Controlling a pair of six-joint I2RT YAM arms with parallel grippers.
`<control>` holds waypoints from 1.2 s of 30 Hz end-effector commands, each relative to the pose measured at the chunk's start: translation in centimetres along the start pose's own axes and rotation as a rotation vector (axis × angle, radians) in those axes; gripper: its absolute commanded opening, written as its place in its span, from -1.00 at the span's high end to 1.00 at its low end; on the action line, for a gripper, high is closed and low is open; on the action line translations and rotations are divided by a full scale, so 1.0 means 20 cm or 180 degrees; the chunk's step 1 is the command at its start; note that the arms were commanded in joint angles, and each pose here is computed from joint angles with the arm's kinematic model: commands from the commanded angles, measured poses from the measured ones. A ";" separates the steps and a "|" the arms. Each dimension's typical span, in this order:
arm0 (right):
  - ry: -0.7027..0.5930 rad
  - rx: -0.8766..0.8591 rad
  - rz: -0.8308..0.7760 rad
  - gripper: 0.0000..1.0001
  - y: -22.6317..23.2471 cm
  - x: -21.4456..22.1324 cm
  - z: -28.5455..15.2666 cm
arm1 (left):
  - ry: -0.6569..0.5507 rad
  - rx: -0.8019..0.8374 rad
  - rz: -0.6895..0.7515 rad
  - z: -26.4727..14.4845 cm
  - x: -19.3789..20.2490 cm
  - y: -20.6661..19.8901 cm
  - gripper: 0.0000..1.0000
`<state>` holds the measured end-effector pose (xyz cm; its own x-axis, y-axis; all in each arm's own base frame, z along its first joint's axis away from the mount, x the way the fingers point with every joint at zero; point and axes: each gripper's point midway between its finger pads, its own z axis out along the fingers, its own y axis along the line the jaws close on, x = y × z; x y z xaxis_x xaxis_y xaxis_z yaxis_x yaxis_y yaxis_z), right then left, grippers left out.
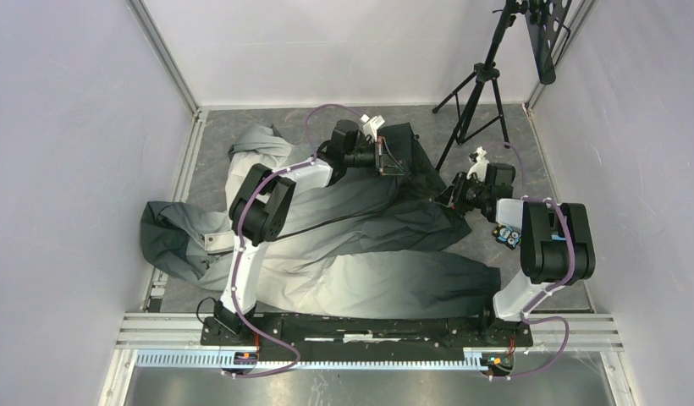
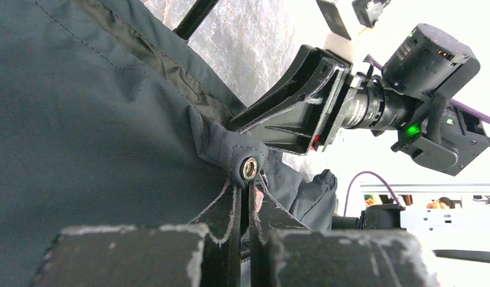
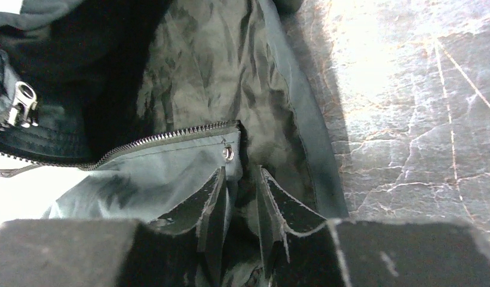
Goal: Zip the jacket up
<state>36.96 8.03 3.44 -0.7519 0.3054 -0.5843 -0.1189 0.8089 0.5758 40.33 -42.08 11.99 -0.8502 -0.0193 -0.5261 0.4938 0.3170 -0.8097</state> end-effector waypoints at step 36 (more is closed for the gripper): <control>-0.0507 -0.1511 -0.0977 0.99 0.51 0.02 -0.05 | 0.0042 0.0747 0.0959 0.02 -0.08 -0.19 0.95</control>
<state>35.75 13.07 4.86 -0.6732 0.2832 -0.6831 -0.3778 0.6623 0.6469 39.97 -42.82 12.50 -0.8172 0.0349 -0.5753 0.5664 0.2338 -0.7903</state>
